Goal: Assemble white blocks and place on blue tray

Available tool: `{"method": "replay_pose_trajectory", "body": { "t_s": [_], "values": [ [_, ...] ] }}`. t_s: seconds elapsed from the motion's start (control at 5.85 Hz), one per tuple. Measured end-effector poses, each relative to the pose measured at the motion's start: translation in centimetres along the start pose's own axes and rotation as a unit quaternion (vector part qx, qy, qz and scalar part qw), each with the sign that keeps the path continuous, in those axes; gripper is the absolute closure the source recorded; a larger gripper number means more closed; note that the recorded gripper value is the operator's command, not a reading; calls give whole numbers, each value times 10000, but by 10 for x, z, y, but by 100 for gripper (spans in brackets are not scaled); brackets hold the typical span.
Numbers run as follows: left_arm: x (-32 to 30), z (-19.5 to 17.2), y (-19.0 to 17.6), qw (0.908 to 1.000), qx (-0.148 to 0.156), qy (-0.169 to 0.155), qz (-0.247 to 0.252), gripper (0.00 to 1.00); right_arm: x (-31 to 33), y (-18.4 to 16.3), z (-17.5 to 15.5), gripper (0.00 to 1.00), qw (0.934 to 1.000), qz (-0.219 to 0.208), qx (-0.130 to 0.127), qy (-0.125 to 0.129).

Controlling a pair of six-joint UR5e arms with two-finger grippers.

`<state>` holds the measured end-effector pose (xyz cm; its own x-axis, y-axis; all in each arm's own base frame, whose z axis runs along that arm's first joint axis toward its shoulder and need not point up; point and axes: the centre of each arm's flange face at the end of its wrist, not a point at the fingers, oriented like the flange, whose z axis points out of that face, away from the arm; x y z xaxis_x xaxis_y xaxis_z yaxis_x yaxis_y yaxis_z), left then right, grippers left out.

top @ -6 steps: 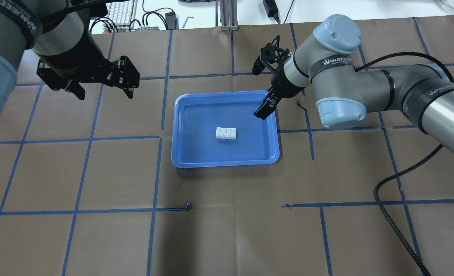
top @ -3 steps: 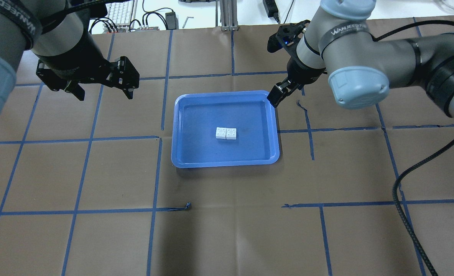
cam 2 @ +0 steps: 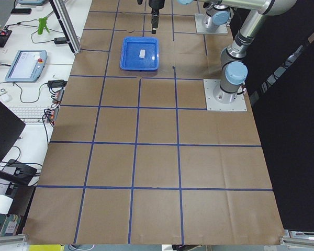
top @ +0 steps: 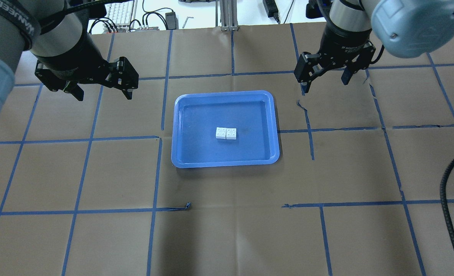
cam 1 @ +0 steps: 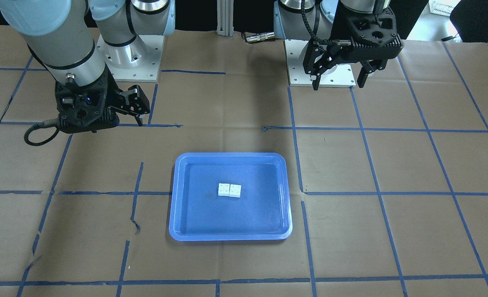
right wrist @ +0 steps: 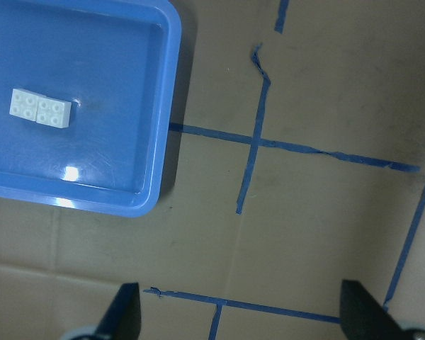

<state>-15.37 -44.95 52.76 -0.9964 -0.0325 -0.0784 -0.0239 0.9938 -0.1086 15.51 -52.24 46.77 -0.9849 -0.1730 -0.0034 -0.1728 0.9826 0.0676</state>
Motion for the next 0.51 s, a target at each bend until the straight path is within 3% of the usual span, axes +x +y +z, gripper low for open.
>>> {"method": "replay_pose_trajectory", "body": {
  "t_s": [0.51],
  "values": [
    [0, 0, 0, 10000, 0, -5, 3, 1, 6, 42, -22, 1, 9995, 299, -133, -6]
  ]
}}
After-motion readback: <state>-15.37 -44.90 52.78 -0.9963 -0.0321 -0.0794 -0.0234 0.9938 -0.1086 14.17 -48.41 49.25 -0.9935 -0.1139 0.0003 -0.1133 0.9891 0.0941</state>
